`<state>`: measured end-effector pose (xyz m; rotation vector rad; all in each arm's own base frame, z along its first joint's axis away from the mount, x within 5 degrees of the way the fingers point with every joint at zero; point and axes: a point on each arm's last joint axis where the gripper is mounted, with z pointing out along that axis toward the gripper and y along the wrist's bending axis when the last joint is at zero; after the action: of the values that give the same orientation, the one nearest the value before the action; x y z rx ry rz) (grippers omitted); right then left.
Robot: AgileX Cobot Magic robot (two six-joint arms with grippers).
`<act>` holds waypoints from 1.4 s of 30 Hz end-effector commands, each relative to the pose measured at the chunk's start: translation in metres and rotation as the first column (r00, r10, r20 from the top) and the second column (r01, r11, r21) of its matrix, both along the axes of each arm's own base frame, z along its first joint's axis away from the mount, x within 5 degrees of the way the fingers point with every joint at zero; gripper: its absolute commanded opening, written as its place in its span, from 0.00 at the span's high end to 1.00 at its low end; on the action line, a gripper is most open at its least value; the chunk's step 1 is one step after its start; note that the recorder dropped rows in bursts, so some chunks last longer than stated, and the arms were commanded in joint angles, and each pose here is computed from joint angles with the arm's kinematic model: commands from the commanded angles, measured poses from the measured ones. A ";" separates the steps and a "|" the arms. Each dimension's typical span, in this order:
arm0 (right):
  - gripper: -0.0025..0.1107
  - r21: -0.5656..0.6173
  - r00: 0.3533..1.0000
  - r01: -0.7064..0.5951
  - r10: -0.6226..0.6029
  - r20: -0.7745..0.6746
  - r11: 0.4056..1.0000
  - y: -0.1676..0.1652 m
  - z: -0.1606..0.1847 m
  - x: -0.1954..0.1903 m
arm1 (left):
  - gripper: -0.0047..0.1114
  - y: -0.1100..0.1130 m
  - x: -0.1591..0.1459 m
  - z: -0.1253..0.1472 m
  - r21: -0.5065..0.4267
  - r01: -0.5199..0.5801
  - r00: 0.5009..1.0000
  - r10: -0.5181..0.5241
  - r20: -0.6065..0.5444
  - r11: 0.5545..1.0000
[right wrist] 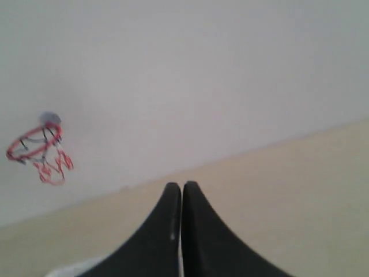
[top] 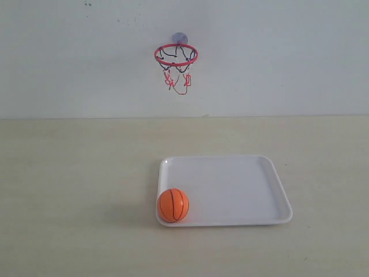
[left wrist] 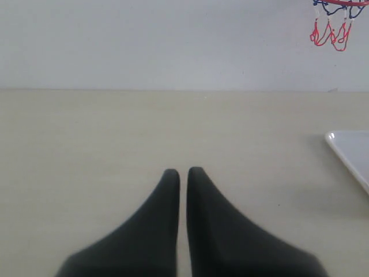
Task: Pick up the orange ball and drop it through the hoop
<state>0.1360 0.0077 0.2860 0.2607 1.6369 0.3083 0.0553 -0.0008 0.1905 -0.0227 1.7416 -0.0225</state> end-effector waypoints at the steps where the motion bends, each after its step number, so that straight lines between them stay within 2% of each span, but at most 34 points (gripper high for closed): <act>1: 0.98 0.024 0.959 -0.030 0.035 -0.283 0.999 0.007 -0.027 0.035 | 0.92 0.000 0.000 0.000 -0.005 -0.002 1.000 0.002 0.004 1.000; 3: 0.98 0.019 0.915 -0.079 0.080 -0.396 0.997 0.016 -0.035 0.051 | 0.92 0.000 0.000 0.000 -0.005 -0.002 1.000 0.002 0.004 1.000; 6: 0.98 -0.061 0.834 -0.252 0.184 -0.520 0.966 0.040 -0.034 0.077 | 0.92 0.000 0.000 0.000 -0.005 -0.002 1.000 0.002 0.004 1.000; 9: 0.98 -0.171 0.759 -0.470 0.297 -0.579 0.866 0.074 -0.027 0.100 | 0.92 0.000 0.000 0.000 -0.005 -0.002 1.000 0.002 0.004 1.000; 13: 0.98 -0.292 0.690 -0.671 0.429 -0.583 0.682 0.124 -0.012 0.117 | 0.92 0.000 0.000 0.000 -0.005 -0.002 1.000 0.002 0.004 1.000; 16: 0.98 -0.321 0.612 -0.769 0.491 -0.620 0.553 0.157 -0.006 0.125 | 0.92 0.000 0.000 0.000 -0.005 -0.002 1.000 0.002 0.004 1.000; 19: 0.98 -0.258 0.498 -0.844 0.507 -0.704 0.471 0.182 -0.001 0.135 | 0.92 0.000 0.000 0.000 -0.005 -0.002 1.000 0.002 0.004 1.000; 22: 0.98 -0.143 0.426 -0.844 0.484 -0.764 0.516 0.196 -0.004 0.152 | 0.92 0.000 0.000 0.000 -0.005 -0.002 1.000 0.002 0.004 1.000; 24: 0.97 -0.109 0.395 -0.843 0.470 -0.789 0.527 0.204 -0.009 0.163 | 0.92 0.000 0.000 0.000 -0.005 -0.002 1.000 0.002 0.004 1.000; 26: 0.91 -0.091 0.373 -0.847 0.463 -0.804 0.524 0.210 -0.015 0.171 | 0.92 0.000 0.000 0.000 -0.005 -0.002 1.000 0.002 0.004 1.000; 28: 0.77 -0.073 0.361 -0.841 0.456 -0.814 0.536 0.214 -0.023 0.177 | 0.92 0.000 0.000 0.000 -0.005 -0.002 1.000 0.002 0.004 1.000; 32: 0.40 -0.029 0.339 -0.812 0.432 -0.835 0.582 0.219 -0.043 0.185 | 0.92 0.000 0.000 0.000 -0.005 -0.002 1.000 0.002 0.004 1.000; 33: 0.37 -0.023 0.328 -0.813 0.426 -0.843 0.582 0.220 -0.048 0.187 | 0.92 0.000 0.000 0.000 -0.005 -0.002 1.000 0.002 0.004 1.000; 36: 0.36 0.004 0.295 -0.806 0.408 -0.864 0.592 0.223 -0.064 0.189 | 0.92 0.000 0.000 0.000 -0.005 -0.002 1.000 0.002 0.004 1.000; 42: 0.36 0.030 0.280 -0.800 0.417 -0.864 0.600 0.242 -0.087 0.188 | 0.92 0.000 0.000 0.000 -0.005 -0.002 1.000 0.002 0.004 1.000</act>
<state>0.3254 0.2389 0.2045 -0.7968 2.6892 0.4437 0.0553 -0.0008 0.1905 -0.0227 1.7416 -0.0225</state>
